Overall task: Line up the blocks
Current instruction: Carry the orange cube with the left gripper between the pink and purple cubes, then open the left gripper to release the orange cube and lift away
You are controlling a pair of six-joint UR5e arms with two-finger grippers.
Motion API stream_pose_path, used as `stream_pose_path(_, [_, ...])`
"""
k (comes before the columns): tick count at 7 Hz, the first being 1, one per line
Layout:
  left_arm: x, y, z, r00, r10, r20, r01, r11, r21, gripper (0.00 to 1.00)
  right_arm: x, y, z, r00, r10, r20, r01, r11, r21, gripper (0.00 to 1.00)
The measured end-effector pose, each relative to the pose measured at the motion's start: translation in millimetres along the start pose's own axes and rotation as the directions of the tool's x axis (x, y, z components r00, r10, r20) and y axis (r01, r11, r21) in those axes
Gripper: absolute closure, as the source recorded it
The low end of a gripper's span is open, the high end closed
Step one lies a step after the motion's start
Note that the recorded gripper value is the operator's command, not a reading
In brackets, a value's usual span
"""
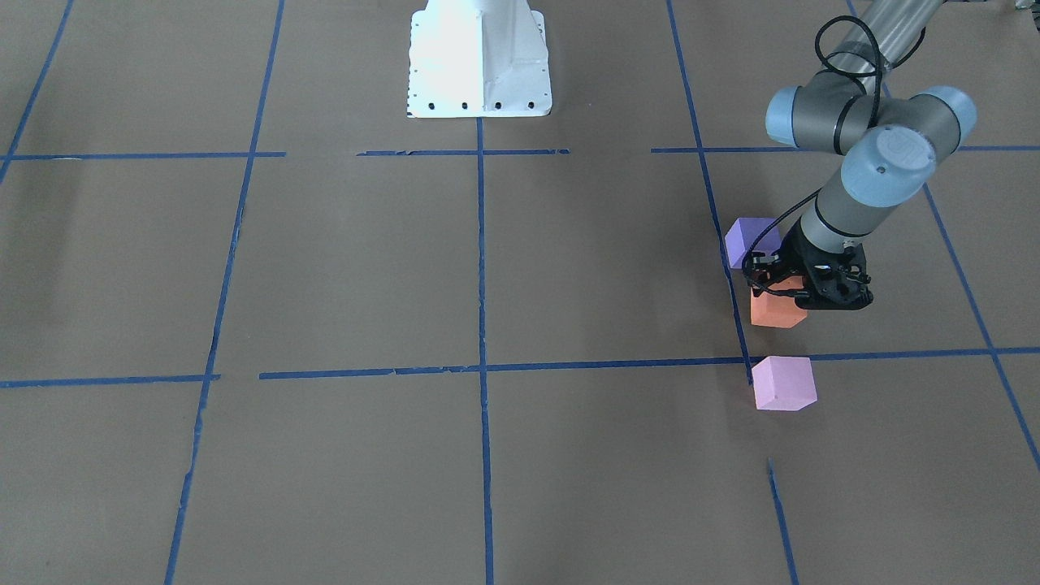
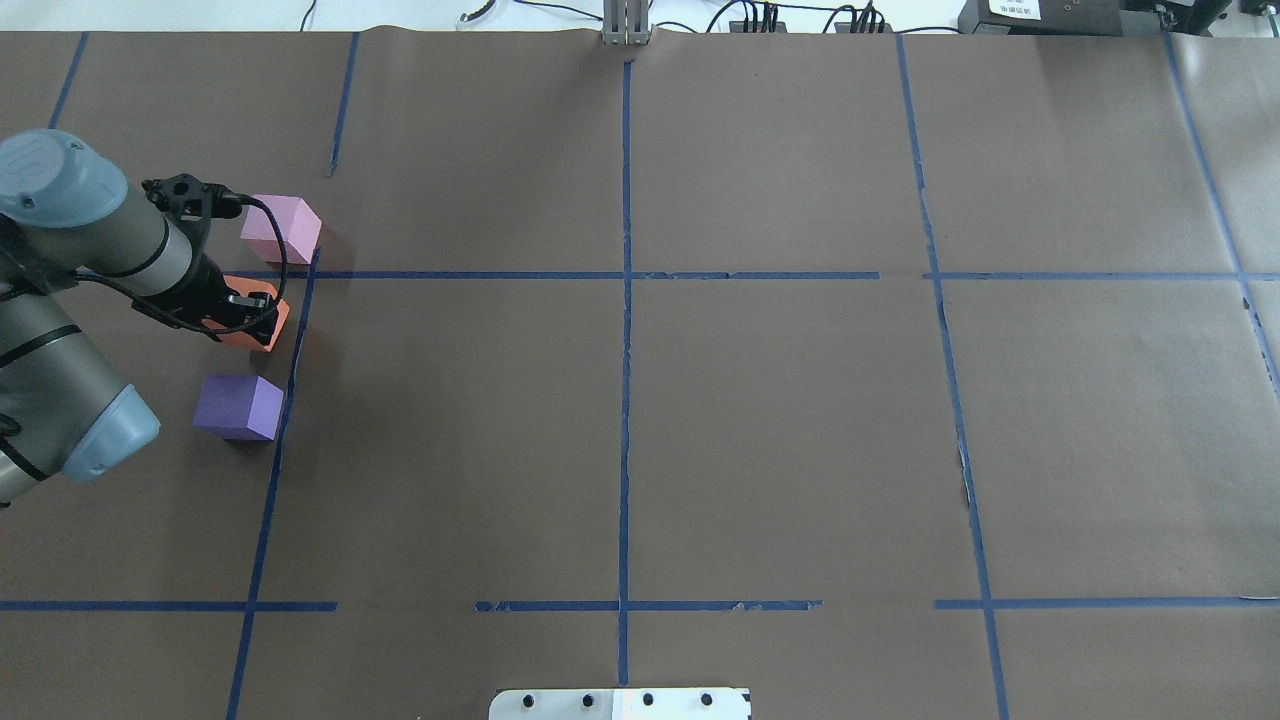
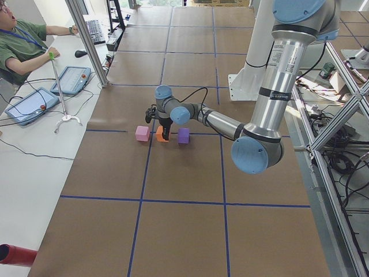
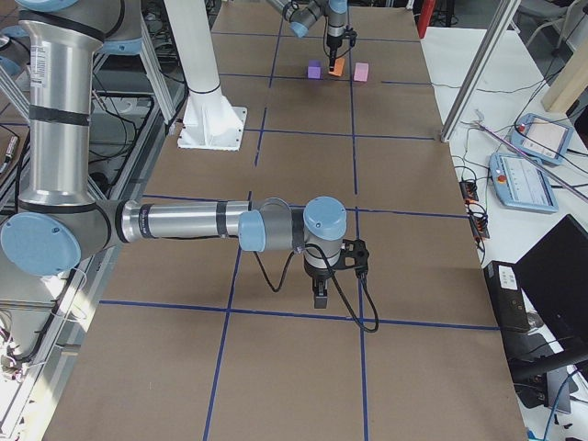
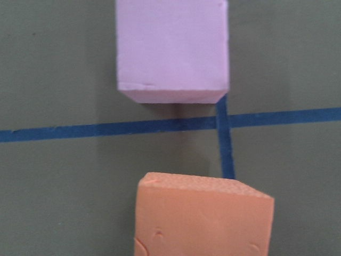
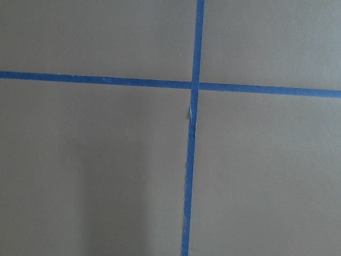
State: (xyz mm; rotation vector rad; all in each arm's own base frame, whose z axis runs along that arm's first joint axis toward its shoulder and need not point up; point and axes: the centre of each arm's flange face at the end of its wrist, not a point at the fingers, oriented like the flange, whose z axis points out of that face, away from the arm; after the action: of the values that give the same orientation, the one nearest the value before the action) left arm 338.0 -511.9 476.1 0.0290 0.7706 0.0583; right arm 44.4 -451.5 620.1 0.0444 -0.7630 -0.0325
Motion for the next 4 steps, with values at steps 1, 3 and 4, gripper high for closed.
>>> stream_pose_path(1, [0.5, 0.5, 2.9, 1.000, -0.008, -0.012, 0.008, 1.000, -0.016, 0.00, 0.1, 0.1, 0.1, 1.000, 0.000, 0.000, 0.000, 1.000, 0.000, 0.00])
stream_pose_path(3, [0.9, -2.3, -2.8, 1.000, -0.014, -0.023, 0.013, 1.000, -0.012, 0.00, 0.4, 0.6, 0.4, 1.000, 0.001, 0.000, -0.001, 1.000, -0.001, 0.00])
stream_pose_path(4, [-11.7, -14.3, -26.7, 0.999, -0.028, -0.030, 0.029, 0.999, 0.026, 0.00, 0.4, 0.6, 0.4, 1.000, 0.001, 0.000, -0.001, 1.000, -0.001, 0.00])
